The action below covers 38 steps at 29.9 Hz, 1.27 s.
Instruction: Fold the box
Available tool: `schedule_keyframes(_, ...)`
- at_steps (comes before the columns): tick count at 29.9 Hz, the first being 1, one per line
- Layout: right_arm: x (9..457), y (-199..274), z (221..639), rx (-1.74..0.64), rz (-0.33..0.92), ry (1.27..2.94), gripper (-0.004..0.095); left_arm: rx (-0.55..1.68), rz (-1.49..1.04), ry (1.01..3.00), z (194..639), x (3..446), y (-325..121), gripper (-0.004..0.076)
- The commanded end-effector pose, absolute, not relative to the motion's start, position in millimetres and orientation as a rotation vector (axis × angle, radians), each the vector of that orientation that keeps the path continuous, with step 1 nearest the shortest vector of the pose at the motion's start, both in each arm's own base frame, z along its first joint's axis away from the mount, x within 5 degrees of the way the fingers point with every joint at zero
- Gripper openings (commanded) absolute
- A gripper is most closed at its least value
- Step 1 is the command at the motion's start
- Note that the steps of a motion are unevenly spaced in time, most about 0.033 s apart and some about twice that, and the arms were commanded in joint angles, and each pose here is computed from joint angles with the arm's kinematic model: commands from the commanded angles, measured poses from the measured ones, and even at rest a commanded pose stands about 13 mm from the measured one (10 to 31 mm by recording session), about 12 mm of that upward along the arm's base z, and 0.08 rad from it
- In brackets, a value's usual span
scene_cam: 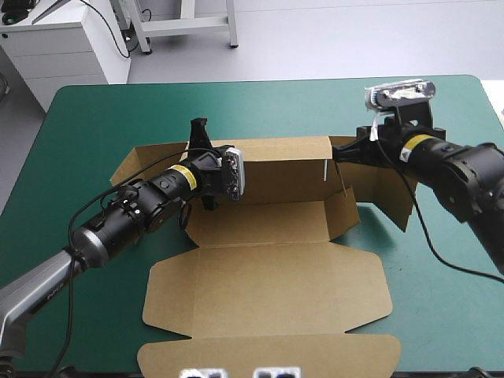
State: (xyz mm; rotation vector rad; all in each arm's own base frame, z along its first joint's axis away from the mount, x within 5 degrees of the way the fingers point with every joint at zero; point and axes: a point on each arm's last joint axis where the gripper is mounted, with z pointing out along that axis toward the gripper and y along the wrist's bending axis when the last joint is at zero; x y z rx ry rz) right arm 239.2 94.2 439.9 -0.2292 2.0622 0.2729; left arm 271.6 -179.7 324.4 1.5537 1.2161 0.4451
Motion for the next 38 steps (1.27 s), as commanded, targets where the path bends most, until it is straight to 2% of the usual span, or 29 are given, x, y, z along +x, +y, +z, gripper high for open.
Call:
schedule_keyframes(1, 260.1, 93.6, 464.0, -0.202, 0.249, 1.982, -0.0014, 1.458, 0.450, 1.147, 349.6, 266.2, -178.0, -0.0008)
schedule_keyframes(8, 319.7, 78.3, 460.5, -0.115, 0.144, 2.145, -0.0014, 1.467, 0.460, 1.137, 349.6, 266.3, -178.0, -0.0008)
schedule_keyframes(15, 364.0, 70.9, 435.8, -0.067, 0.226, 2.309, -0.0014, 1.479, 0.478, 1.118, 350.0, 266.3, -178.1, -0.0008)
schedule_keyframes(20, 384.1, 75.8, 409.2, -0.069, 0.228, 2.424, -0.0014, 1.473, 0.475, 1.117, 350.4, 266.4, -178.2, -0.0008)
schedule_keyframes(28, 392.9, 79.4, 371.6, -0.149, 0.205, 2.645, -0.0014, 1.471, 0.472, 1.120, 350.4, 266.4, -178.2, -0.0008)
schedule_keyframes(32, 385.3, 89.6, 379.4, -0.197, 0.372, 2.621, -0.0014, 1.469, 0.469, 1.124, 350.2, 266.3, -178.2, -0.0008)
schedule_keyframes(38, 376.5, 91.3, 388.2, -0.189, 0.426, 2.605, -0.0014, 1.476, 0.469, 1.131, 349.0, 266.7, -178.2, -0.0008)
